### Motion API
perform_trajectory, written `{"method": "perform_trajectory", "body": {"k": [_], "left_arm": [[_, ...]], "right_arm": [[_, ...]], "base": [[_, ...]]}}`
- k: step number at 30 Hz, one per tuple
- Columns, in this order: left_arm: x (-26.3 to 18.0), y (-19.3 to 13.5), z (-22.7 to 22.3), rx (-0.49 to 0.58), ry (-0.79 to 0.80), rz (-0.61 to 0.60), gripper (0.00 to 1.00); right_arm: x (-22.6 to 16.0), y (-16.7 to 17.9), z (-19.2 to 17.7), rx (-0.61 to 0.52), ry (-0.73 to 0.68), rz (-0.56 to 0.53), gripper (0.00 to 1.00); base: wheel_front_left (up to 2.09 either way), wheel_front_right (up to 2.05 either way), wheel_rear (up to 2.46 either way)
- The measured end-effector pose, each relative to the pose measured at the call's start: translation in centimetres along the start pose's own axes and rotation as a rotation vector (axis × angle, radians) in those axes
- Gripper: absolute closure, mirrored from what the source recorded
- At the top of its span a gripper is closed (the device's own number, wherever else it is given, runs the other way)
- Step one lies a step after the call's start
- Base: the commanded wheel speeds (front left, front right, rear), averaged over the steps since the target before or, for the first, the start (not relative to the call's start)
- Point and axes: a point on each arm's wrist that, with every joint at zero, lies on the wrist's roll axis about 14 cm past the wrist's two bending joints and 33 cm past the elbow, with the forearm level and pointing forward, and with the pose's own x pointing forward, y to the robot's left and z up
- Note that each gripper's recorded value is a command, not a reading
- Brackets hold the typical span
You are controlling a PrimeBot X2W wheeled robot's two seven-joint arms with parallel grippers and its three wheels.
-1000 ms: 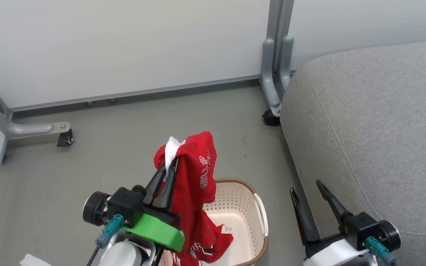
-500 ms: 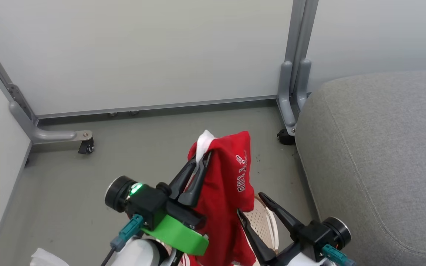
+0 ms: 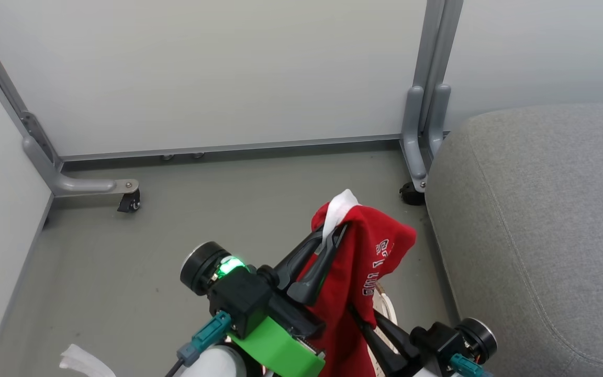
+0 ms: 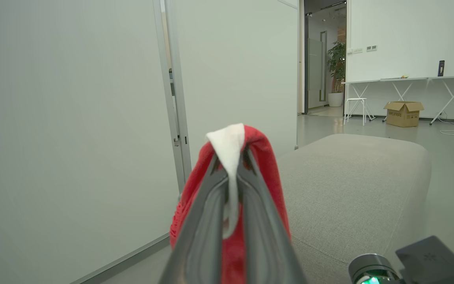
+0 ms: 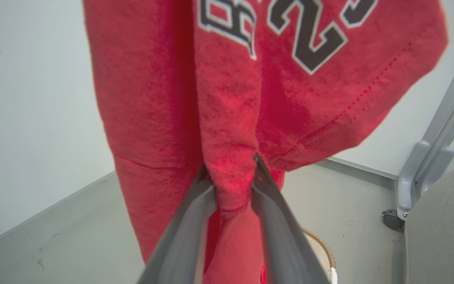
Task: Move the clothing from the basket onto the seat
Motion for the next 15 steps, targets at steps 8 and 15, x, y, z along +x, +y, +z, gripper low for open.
{"method": "perform_trajectory", "body": {"k": [8, 15], "left_arm": [[-0.3, 1.0, -1.4, 0.005, 0.039, 0.024, 1.0], [-0.5, 1.8, -2.5, 0.008, 0.074, 0.056, 0.9]], "right_arm": [[-0.3, -0.2, -0.5, 0.03, 0.012, -0.008, 1.0], [-0.4, -0.5, -0.5, 0.045, 0.012, -0.02, 1.0]], "base": [[0.0, 0.0, 0.0], [0.0, 0.0, 0.0]]}}
